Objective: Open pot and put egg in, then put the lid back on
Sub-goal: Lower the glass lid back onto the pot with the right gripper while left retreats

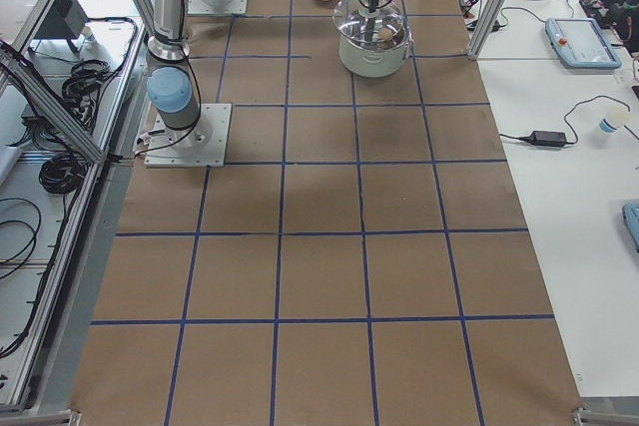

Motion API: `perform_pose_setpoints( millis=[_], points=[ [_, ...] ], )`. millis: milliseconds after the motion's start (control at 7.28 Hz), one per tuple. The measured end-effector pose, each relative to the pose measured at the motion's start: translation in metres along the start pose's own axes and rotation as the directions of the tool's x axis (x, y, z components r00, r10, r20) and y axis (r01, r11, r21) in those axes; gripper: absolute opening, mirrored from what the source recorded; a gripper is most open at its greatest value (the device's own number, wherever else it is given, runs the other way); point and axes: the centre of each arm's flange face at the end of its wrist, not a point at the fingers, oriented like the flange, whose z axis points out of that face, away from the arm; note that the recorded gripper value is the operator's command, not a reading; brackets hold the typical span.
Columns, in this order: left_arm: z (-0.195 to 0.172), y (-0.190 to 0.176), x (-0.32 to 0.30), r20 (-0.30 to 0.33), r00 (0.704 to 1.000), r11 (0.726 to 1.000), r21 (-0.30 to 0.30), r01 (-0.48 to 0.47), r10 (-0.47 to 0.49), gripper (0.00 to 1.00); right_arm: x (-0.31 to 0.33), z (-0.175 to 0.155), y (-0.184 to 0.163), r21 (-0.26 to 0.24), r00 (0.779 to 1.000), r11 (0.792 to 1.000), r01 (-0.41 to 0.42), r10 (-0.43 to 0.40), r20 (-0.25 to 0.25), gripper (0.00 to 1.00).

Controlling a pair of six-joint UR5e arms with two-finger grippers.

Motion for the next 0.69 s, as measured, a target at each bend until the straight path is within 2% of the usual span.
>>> perform_pose_setpoints(
  millis=[412, 687],
  points=[
    [-0.002, 0.003, -0.011, 0.002, 1.000, 0.999, 0.042, -0.002, 0.002, 1.00, 0.002, 0.016, -0.009, -0.012, 0.999, 0.999, 0.048, -0.048, -0.003, 0.50],
    [-0.003, 0.003, -0.020, 0.072, 0.997, 0.999, 0.051, -0.003, -0.001, 1.00, 0.005, 0.022, -0.012, -0.020, 0.999, 0.998, 0.052, -0.052, -0.005, 0.50]
  ],
)
